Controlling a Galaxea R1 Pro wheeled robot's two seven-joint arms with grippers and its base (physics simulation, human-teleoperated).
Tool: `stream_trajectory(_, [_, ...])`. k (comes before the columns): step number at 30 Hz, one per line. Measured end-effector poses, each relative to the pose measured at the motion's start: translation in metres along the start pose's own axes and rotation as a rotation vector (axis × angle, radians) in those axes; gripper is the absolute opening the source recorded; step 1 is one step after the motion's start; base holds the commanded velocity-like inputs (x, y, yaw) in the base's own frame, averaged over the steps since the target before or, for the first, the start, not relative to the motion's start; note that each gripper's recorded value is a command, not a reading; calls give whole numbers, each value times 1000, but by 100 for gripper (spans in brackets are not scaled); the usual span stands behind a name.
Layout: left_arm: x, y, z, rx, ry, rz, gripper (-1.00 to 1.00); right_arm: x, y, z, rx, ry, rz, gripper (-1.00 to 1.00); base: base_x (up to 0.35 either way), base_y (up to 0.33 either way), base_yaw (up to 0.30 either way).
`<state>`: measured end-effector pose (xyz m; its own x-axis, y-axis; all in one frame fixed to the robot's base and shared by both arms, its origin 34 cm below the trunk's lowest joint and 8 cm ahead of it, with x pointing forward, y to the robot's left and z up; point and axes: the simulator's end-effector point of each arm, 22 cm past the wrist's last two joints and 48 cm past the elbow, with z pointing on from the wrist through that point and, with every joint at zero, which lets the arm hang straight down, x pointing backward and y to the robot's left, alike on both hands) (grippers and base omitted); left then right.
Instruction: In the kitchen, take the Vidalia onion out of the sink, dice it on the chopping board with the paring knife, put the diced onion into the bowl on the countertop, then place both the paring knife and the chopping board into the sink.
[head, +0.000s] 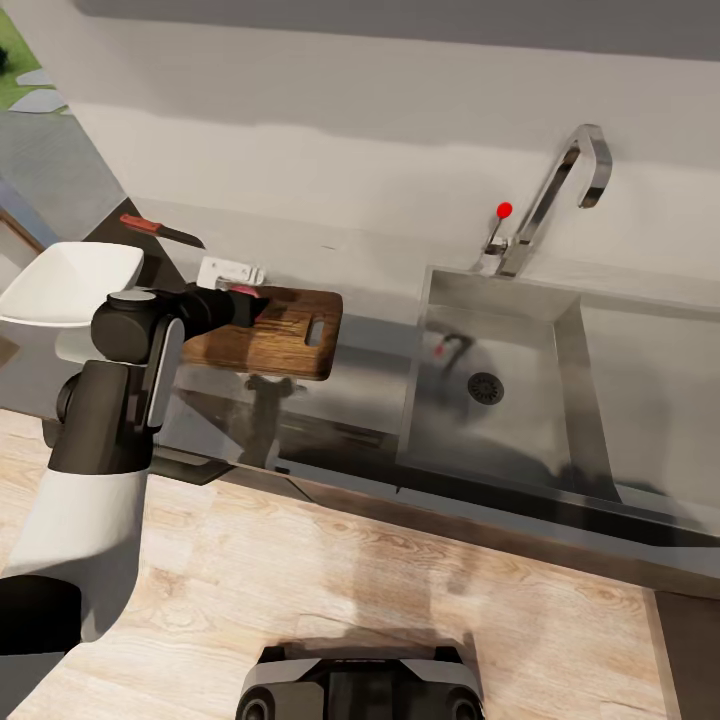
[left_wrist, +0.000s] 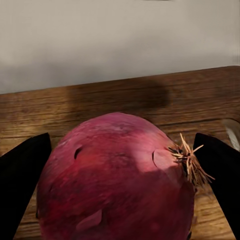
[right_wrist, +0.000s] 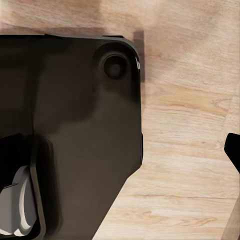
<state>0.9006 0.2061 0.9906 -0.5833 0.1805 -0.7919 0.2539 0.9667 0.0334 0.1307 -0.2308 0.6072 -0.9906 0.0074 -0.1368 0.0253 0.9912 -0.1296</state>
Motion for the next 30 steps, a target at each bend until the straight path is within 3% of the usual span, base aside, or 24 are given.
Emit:
stream_trajectory(10, [12,17,3,-25,31,9,-100,1,1,0,-1,1,1,100,0,0,0])
stream_trajectory(30, [26,15,11,-17,70,-1,-100,1,1,0,-1,1,1,100,0,0,0])
